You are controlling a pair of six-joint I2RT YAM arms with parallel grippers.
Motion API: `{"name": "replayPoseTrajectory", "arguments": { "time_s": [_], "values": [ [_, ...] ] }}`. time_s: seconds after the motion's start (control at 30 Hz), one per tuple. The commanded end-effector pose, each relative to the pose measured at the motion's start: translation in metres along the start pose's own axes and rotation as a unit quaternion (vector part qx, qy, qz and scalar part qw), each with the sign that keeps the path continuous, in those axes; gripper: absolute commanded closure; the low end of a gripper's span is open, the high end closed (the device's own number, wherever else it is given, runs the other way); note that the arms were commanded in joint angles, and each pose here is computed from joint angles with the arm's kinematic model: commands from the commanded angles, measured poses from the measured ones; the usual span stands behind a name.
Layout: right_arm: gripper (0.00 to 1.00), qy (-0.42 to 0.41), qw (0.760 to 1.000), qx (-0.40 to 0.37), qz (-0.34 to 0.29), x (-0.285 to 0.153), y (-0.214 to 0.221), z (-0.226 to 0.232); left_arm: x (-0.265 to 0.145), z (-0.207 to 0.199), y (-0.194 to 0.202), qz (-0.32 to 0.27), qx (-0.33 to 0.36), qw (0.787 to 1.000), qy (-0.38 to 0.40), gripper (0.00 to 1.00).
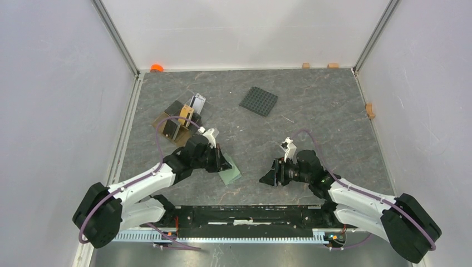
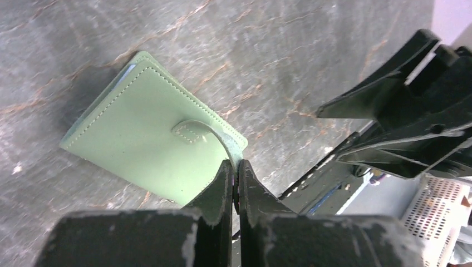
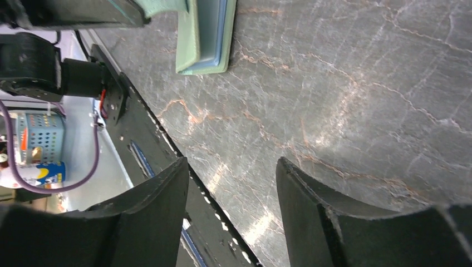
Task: Put the credit cards into the card holder
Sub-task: Open the card holder at the center of the board.
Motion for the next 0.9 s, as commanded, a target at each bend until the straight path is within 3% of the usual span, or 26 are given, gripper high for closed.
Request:
{"name": "replayPoseTrajectory", "arguments": {
  "time_s": [0.0, 0.1, 0.27, 0.47, 0.67, 0.87],
  "values": [
    [0.39, -0.049, 0.998, 0.008, -0.029, 0.006, -0.014, 0.019, -0.009, 0.017, 0.007, 0.037, 0.025, 0.997, -0.057, 0.98],
    [0.42, -0.058, 0.998, 0.002, -0.030, 0.012, -0.017, 0.026, -0.013, 0.016, 0.007, 0.026, 0.029, 0.998, -0.051, 0.98],
    [0.43, -0.046, 0.998, -0.017, -0.029, 0.018, -0.029, 0.034, -0.013, -0.013, -0.003, -0.003, 0.032, 0.996, 0.086, 0.98],
    [0.42, 0.055, 0.993, -0.067, -0.083, 0.004, -0.051, 0.032, 0.003, -0.045, -0.023, 0.002, 0.052, 0.988, 0.148, 0.98],
    [0.39, 0.190, 0.959, -0.105, -0.181, -0.041, -0.076, 0.031, 0.031, -0.106, -0.040, -0.024, 0.066, 0.974, 0.216, 0.98],
    [0.35, 0.267, 0.921, -0.110, -0.262, -0.088, -0.090, 0.036, 0.055, -0.143, -0.055, -0.085, 0.005, 0.954, 0.288, 0.98]
  ]
}}
Point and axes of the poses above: each gripper's point midway between its finger pads, its own x axis out along the fingers, its own z axis along the line the jaws close on, y = z × x, the point moved 8 cm from there along -x, back along the fingers, and after that the axes turned 11 degrees about x, right-handed, at the moved point
